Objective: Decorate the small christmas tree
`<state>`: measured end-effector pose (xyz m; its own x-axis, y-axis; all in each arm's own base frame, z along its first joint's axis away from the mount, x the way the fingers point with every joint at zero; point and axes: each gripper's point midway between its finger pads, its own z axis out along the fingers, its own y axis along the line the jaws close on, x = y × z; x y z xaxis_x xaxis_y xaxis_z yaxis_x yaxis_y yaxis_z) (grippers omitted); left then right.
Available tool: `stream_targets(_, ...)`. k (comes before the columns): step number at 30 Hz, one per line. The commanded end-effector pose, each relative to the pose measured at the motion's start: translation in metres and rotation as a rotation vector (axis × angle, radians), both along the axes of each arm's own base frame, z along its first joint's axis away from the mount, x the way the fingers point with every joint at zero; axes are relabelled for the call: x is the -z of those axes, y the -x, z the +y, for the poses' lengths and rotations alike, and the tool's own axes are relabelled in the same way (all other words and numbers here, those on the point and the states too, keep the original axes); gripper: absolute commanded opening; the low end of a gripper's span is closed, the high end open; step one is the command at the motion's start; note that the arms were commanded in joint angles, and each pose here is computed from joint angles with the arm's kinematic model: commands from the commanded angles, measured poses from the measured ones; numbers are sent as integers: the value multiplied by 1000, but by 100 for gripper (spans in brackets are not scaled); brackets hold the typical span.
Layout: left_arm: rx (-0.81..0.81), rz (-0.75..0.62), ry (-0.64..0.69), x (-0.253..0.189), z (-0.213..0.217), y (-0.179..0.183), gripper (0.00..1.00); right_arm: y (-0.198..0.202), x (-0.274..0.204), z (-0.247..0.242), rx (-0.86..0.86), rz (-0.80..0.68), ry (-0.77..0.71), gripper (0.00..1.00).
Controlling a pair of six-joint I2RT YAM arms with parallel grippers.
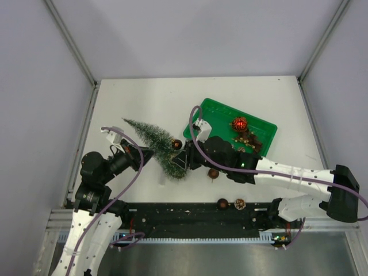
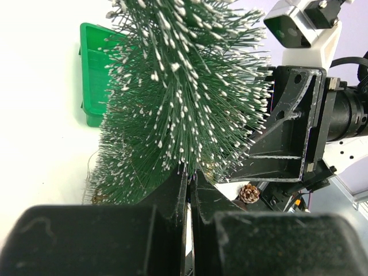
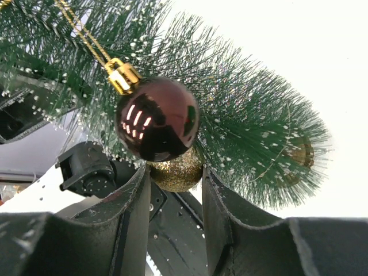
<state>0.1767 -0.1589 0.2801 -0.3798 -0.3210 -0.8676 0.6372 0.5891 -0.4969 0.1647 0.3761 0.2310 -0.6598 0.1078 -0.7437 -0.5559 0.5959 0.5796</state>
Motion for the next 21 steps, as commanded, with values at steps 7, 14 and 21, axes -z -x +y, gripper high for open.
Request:
stream_targets(7, 19, -86, 25, -21, -1, 5, 0, -10, -27, 13, 31, -71, -64, 24)
stream_targets(14, 18, -81, 25, -19, -1, 4, 0, -12, 14, -5, 106, -23, 22, 25)
stream_targets(21, 16, -76, 25, -16, -1, 4, 0, -6, 17, -19, 120, -20, 3, 36)
